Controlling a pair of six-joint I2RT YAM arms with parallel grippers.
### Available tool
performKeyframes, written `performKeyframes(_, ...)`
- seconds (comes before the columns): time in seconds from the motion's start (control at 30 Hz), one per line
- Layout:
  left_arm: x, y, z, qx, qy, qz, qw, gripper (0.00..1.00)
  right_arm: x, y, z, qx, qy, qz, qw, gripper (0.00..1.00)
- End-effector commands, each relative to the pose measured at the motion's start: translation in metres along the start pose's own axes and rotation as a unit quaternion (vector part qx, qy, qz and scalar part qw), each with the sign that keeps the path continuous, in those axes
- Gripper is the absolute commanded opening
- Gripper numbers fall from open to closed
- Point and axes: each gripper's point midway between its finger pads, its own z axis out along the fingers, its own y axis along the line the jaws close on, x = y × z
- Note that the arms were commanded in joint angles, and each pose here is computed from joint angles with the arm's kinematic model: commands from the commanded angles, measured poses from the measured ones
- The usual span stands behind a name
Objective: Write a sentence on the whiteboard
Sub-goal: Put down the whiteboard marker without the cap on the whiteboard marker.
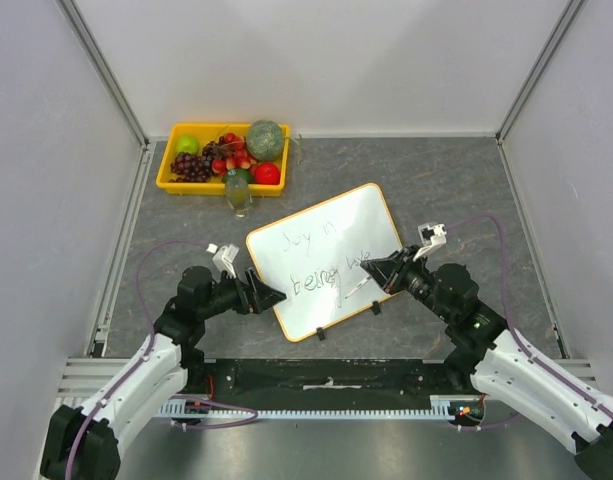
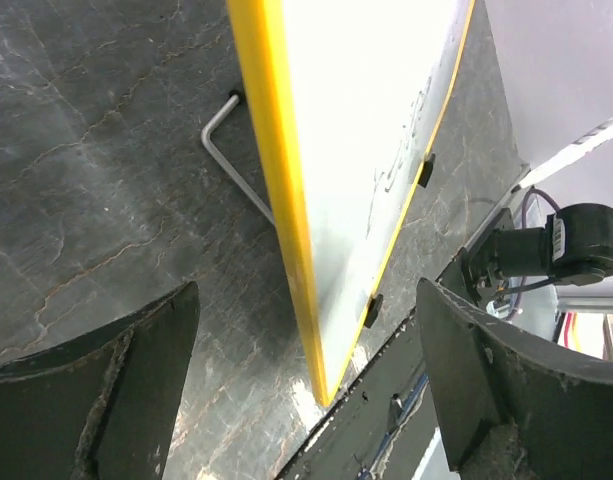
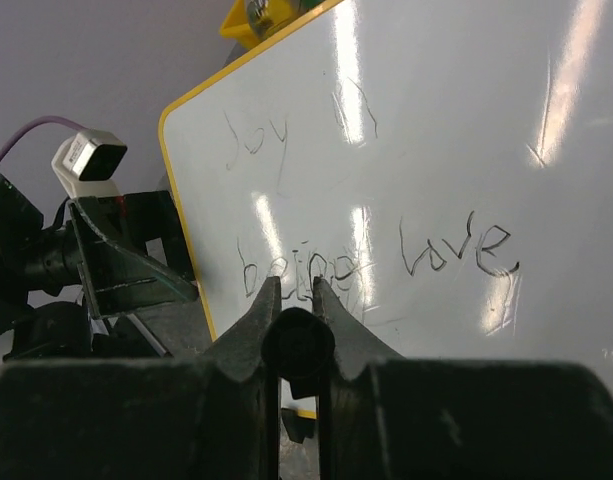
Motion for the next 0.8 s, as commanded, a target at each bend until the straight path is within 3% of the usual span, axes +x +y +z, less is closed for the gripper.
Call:
performKeyframes(0.0,-0.019,0.0,-0.015,-0.048,-0.036,0.009,0.998,0.93,0.026,-0.021,-0.019,0.04,0.038,0.028,0.998,0.0)
performKeyframes(0.3,-0.073,-0.049,-0.044,-0.031,-0.117,0.032,0.992,0.96,0.085,-0.064,-0.056,0.115,0.12,0.059,0.984,0.0)
performKeyframes(0.53,-0.112,-0.089,-0.056,-0.011,-0.135,0.071,0.988,0.97,0.106,-0.084,-0.071,0.161,0.147,0.078,0.973,0.04)
performKeyframes(0.63,-0.121,-0.097,-0.055,-0.004,-0.134,0.085,0.987,0.98,0.1,-0.087,-0.074,0.177,0.139,0.077,0.971,0.14)
performKeyframes(0.77,-0.128,-0.103,-0.051,0.002,-0.128,0.097,0.987,0.99,0.081,-0.085,-0.074,0.189,0.118,0.062,0.973,0.41)
